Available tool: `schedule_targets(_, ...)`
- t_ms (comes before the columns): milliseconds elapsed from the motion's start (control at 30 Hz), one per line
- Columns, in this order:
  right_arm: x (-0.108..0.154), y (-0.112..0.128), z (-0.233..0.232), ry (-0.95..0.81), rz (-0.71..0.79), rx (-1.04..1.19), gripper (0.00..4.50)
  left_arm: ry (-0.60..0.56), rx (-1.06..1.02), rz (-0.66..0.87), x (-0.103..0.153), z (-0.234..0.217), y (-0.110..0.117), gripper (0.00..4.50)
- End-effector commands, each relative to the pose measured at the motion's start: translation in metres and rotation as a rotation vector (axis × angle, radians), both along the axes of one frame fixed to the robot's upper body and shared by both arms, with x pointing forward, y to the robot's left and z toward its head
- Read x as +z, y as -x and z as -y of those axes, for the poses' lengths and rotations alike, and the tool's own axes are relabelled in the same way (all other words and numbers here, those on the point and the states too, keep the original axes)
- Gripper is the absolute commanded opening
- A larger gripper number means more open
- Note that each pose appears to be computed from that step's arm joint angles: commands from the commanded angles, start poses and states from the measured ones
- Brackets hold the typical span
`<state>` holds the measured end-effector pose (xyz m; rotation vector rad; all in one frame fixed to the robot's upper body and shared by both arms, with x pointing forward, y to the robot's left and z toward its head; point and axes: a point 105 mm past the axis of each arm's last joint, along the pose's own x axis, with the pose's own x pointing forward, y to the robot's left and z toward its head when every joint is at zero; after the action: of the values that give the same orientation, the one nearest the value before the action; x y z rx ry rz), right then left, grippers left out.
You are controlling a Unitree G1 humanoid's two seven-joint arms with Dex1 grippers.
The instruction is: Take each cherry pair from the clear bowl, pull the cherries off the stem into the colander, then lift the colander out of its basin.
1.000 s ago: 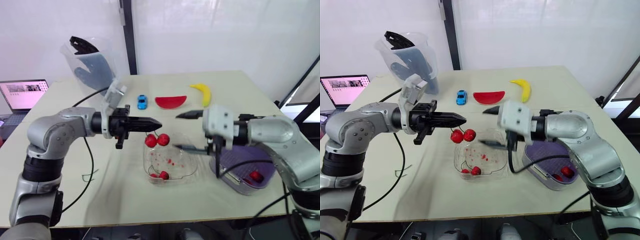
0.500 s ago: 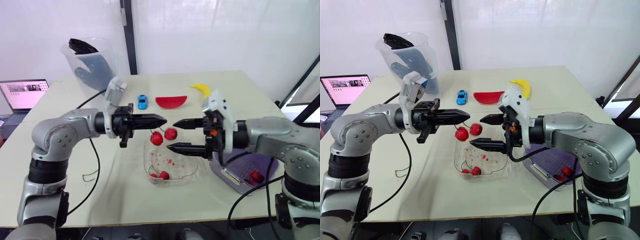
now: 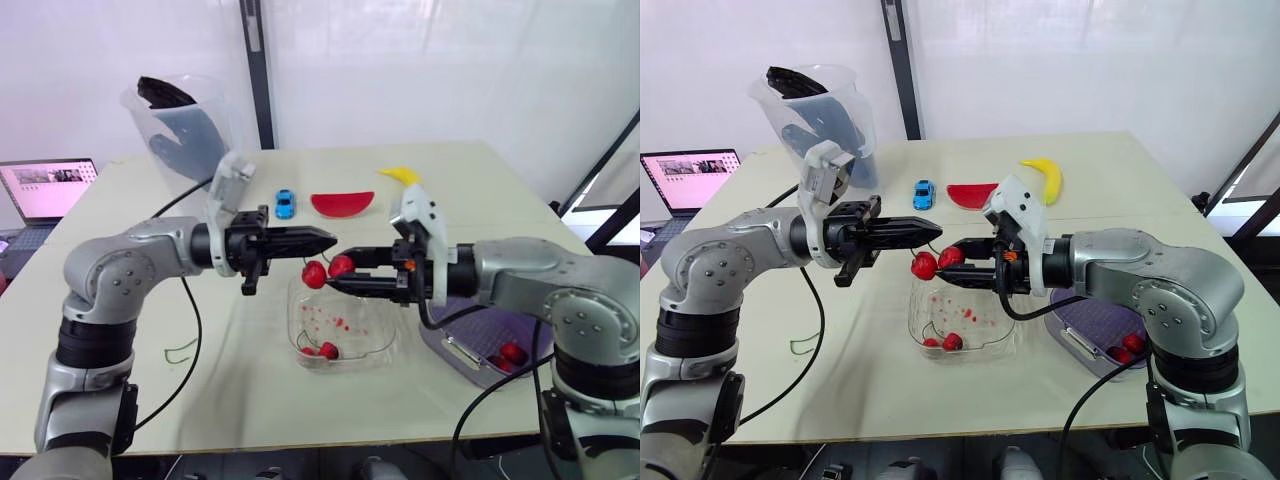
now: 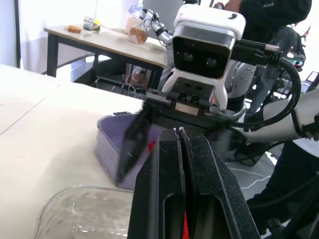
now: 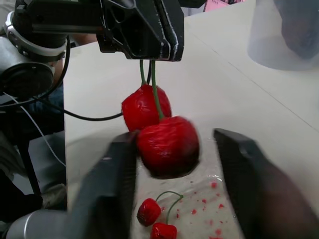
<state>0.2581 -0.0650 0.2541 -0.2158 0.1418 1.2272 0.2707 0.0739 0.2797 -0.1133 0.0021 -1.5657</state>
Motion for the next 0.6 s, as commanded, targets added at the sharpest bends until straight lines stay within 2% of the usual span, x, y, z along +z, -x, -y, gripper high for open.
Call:
schedule_targets(33,0.004,0.004,-0.003,-0.01,0.037,0.012,1.36,0.023,-0.005,0.047,0.01,-0.002,0.005,0.0)
schedule_targets(300,-0.001,0.003,0.001,-0.005,0.03,-0.015,1.36,0.025,-0.007,0.05,0.01,-0.002,0.004,0.0)
schedule_targets(600,-0.027,0.003,0.028,0.006,-0.073,-0.092,1.36,0.02,0.005,0.055,0.009,-0.004,0.002,0.0)
